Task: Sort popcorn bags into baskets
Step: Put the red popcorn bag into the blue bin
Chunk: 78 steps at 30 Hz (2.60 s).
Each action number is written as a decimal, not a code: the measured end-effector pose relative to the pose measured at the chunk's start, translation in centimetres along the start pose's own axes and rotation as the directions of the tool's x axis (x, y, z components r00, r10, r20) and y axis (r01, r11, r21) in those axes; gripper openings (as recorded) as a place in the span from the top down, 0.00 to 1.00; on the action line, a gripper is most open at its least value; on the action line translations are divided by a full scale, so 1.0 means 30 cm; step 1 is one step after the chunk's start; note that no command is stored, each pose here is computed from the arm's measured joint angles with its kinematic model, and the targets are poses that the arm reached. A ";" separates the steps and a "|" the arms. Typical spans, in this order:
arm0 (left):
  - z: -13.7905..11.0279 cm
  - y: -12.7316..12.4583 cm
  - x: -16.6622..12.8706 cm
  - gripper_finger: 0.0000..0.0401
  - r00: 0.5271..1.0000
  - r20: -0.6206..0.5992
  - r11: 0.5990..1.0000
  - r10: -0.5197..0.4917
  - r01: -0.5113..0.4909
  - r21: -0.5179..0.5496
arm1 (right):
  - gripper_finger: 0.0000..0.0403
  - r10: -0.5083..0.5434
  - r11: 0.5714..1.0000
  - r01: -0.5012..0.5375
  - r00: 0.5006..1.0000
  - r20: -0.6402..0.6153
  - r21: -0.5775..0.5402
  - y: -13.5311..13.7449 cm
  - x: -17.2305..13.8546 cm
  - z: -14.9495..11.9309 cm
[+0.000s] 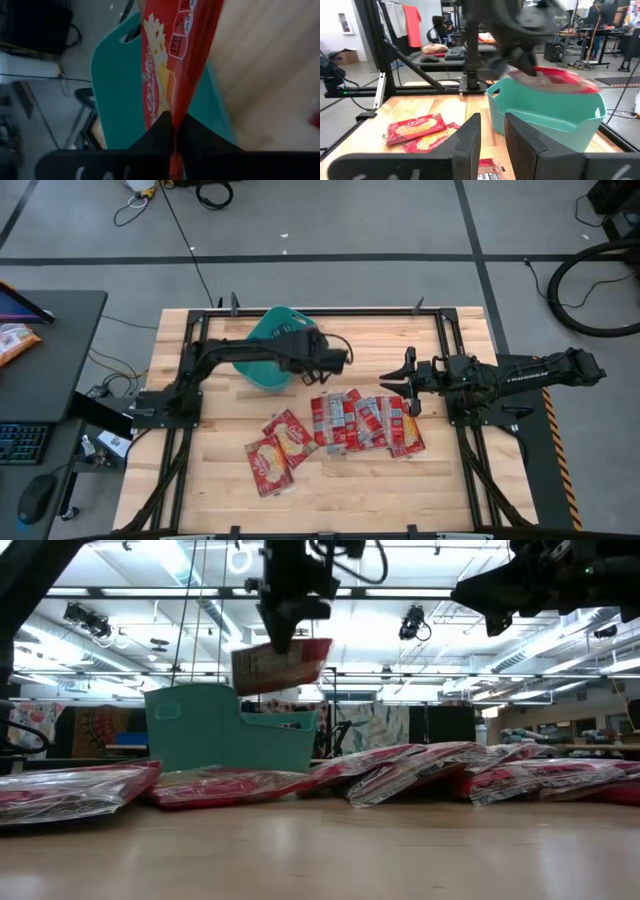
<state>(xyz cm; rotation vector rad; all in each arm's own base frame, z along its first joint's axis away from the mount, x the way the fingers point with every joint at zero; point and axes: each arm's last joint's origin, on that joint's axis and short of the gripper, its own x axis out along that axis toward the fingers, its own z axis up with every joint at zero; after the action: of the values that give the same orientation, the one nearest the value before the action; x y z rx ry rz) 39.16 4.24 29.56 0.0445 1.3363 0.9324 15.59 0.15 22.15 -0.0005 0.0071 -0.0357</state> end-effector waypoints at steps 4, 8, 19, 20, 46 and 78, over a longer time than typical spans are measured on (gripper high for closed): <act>0.006 0.048 0.098 0.94 0.989 -0.139 0.999 -0.047 0.045 -0.021 | 0.77 -0.001 1.000 0.001 1.000 0.000 0.000 0.000 0.000 0.000; 0.004 0.109 0.218 0.93 0.969 -0.246 0.999 -0.008 -0.001 -0.036 | 0.77 0.000 1.000 0.000 1.000 0.001 0.000 0.000 0.000 0.000; -0.002 0.239 0.373 0.88 0.919 -0.393 0.993 -0.022 -0.026 -0.116 | 0.77 0.000 1.000 0.000 1.000 0.001 -0.001 0.000 0.000 0.000; -0.001 0.239 0.373 0.85 0.920 -0.392 0.993 -0.021 -0.027 -0.115 | 0.77 0.001 1.000 -0.001 1.000 0.001 -0.003 0.000 0.000 0.000; -0.026 -0.119 0.115 0.60 0.924 -0.146 0.867 -0.355 0.383 0.319 | 0.77 0.001 1.000 -0.001 1.000 0.000 -0.003 0.000 0.000 0.000; -0.281 -0.666 -0.120 0.37 0.844 0.180 0.735 -0.505 0.312 0.602 | 0.77 -0.008 1.000 0.008 1.000 -0.017 -0.019 -0.001 0.015 -0.010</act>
<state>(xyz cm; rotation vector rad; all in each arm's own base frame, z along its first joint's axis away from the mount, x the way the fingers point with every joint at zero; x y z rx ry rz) 43.26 -14.90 19.57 0.3254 1.1842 0.1138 16.02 0.11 21.84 -0.0195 0.0244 -0.0436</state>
